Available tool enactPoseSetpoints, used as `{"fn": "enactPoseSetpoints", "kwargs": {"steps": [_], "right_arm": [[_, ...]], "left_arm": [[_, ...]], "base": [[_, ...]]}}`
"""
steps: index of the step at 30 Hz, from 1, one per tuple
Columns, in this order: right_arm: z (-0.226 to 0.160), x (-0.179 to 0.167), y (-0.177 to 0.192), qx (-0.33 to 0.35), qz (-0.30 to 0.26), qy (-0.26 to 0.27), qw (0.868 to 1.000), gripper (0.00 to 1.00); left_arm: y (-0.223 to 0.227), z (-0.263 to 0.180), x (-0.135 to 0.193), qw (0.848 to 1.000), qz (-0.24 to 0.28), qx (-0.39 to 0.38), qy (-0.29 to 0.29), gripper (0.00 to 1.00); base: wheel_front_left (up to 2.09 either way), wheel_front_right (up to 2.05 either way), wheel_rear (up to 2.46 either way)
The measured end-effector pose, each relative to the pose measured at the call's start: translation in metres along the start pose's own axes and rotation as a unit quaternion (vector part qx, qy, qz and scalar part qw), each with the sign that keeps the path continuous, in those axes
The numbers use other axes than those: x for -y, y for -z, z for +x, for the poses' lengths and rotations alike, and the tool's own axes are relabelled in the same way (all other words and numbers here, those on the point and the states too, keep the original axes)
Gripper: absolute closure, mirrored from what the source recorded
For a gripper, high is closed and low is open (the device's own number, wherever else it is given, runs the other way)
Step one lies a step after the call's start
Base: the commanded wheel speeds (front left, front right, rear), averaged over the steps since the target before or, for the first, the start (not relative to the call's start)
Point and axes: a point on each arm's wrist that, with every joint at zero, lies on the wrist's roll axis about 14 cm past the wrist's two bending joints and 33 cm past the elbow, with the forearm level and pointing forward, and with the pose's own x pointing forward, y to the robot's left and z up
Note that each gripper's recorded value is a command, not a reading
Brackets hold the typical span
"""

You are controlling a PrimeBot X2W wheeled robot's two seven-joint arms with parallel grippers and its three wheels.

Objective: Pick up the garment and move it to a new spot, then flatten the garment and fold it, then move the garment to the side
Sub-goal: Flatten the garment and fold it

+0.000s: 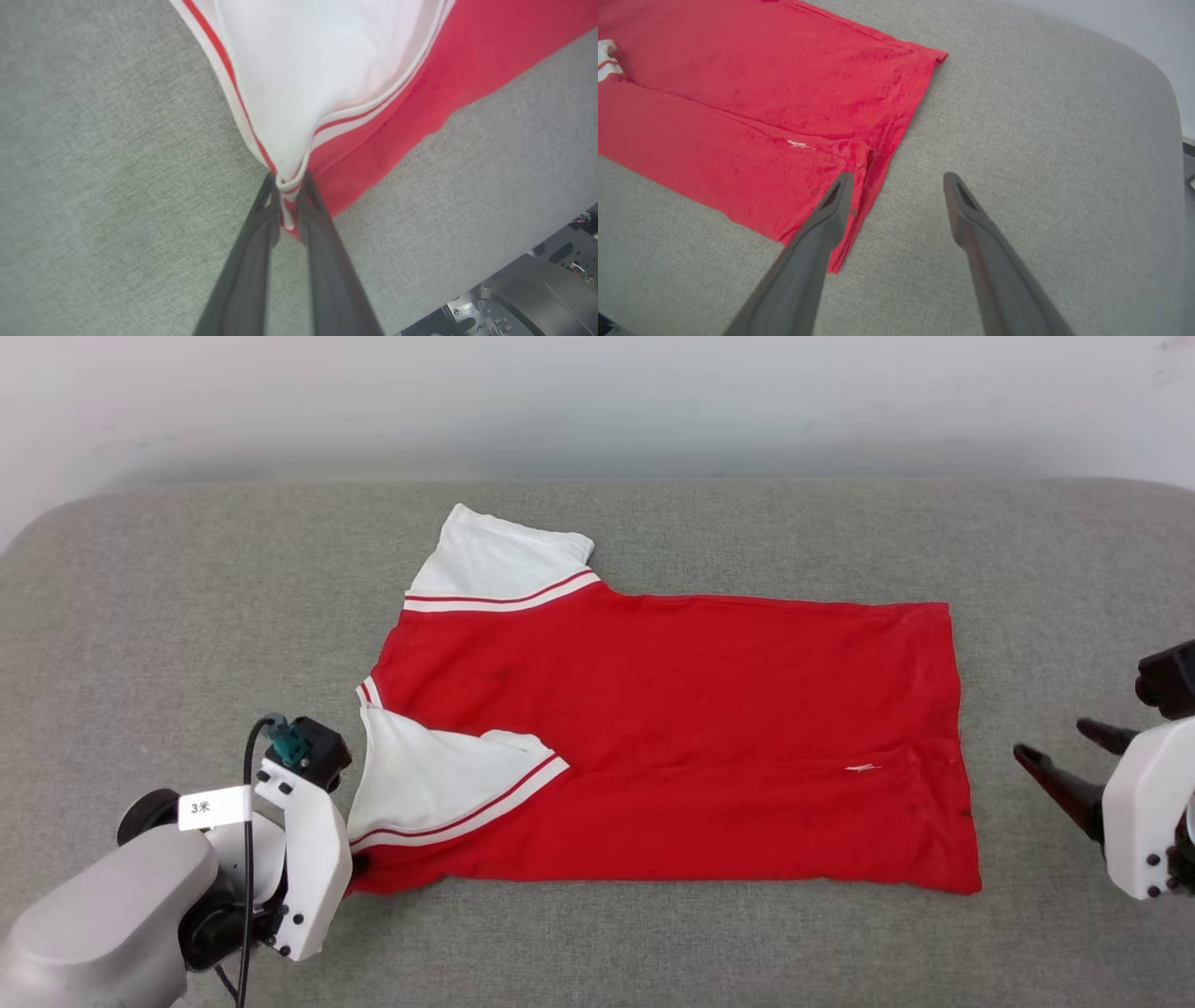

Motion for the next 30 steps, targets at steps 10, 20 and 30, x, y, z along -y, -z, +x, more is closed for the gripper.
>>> {"fn": "enactPoseSetpoints", "kwargs": {"steps": [10, 20, 30], "right_arm": [[0.001, -0.012, 0.034, -0.138, 0.003, -0.033, 0.99, 0.0], [0.032, -0.041, 0.067, -0.204, 0.018, -0.066, 0.977, 0.0], [0.048, -0.057, 0.111, -0.261, 0.019, -0.08, 0.962, 0.0]], "left_arm": [[-0.011, -0.004, 0.003, 0.999, 0.017, 0.029, 0.004, 1.0], [-0.02, 0.005, 0.003, 0.999, 0.024, 0.04, 0.01, 1.0], [-0.017, 0.012, 0.0, 0.999, 0.022, 0.04, 0.009, 1.0]], "base": [[0.0, 0.0, 0.0], [0.0, 0.0, 0.0], [0.0, 0.0, 0.0]]}}
